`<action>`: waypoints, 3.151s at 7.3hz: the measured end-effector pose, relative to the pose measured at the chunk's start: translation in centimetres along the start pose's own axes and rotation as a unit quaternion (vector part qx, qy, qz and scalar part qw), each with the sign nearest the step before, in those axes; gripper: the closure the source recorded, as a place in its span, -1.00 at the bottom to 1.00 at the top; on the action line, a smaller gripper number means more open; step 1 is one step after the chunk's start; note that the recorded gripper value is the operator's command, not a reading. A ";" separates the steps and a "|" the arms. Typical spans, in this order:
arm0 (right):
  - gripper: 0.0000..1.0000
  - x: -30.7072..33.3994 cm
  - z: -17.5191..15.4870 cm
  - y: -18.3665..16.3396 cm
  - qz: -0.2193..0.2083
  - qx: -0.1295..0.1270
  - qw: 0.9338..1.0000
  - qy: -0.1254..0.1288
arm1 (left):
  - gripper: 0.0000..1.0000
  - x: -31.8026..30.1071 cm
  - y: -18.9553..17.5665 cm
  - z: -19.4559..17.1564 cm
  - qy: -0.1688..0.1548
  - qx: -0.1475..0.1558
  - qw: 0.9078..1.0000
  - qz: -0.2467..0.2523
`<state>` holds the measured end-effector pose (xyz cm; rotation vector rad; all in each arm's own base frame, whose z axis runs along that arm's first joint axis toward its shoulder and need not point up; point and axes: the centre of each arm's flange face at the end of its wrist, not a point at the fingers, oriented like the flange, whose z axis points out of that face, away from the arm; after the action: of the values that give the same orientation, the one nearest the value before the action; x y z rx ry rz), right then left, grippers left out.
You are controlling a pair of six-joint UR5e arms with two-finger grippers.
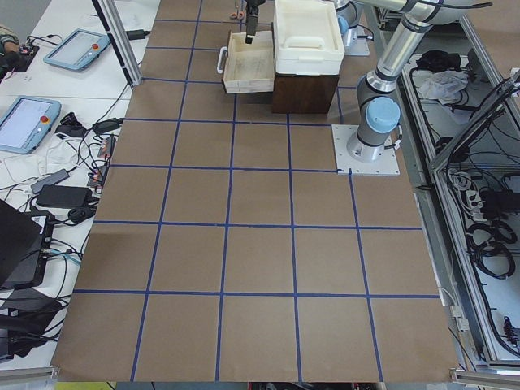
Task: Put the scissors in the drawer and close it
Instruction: 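Move the right gripper outward and down over the orange-grey scissors, then lower the right gripper and close it on the scissors handles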
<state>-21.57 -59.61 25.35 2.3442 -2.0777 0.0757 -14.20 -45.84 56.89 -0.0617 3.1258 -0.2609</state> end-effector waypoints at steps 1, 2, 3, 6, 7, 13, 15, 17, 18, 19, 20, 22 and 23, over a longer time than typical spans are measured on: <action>-1.00 0.1 1.1 0.3 0.000 -0.001 1.000 -0.007 | -1.00 0.0 0.0 0.0 0.000 0.000 1.000 0.000; -1.00 0.1 2.4 0.5 -0.001 0.001 1.000 -0.017 | -1.00 0.0 0.0 0.0 0.000 0.000 1.000 0.000; -1.00 0.1 3.2 0.7 -0.001 0.000 1.000 -0.026 | -1.00 0.0 0.0 0.0 0.000 0.000 1.000 0.000; -0.95 -0.2 5.1 0.9 -0.002 -0.001 0.999 -0.048 | -1.00 0.0 0.0 0.0 0.000 0.000 1.000 0.000; -0.94 -0.2 5.5 1.0 -0.002 -0.002 0.999 -0.053 | -1.00 0.0 0.0 0.0 0.000 0.000 1.000 0.000; -0.86 -0.5 7.0 1.3 -0.006 -0.007 0.997 -0.074 | -1.00 0.0 0.0 0.0 0.000 0.000 1.000 0.000; -0.38 -0.6 7.4 1.4 -0.006 -0.008 0.997 -0.079 | -1.00 0.0 0.0 0.0 0.000 0.000 1.000 0.000; 0.20 -0.7 7.4 1.5 -0.007 -0.010 0.997 -0.082 | -1.00 0.0 0.0 0.0 0.000 0.000 1.000 0.000; 0.33 -0.7 7.5 1.5 -0.007 -0.013 0.996 -0.085 | -1.00 0.0 0.0 0.0 0.000 0.000 1.000 0.000; 0.65 -0.8 7.5 1.5 -0.008 -0.015 0.996 -0.087 | -1.00 0.0 0.0 0.0 0.000 0.000 1.000 0.000; 1.00 -0.8 7.5 1.6 -0.010 -0.016 0.996 -0.089 | -1.00 0.0 0.0 0.0 0.000 0.000 1.000 0.000; 1.00 -0.8 7.3 1.6 -0.026 -0.017 0.996 -0.089 | -1.00 0.0 0.0 0.0 -0.001 0.000 1.000 0.000; 1.00 -0.7 6.9 1.6 -0.030 -0.020 0.996 -0.087 | -1.00 0.0 0.0 0.0 -0.001 0.000 1.000 0.000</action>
<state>-23.03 -59.40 18.36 2.4684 -2.0570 -0.1736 -14.19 -45.84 56.89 -0.0626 3.1245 -0.2610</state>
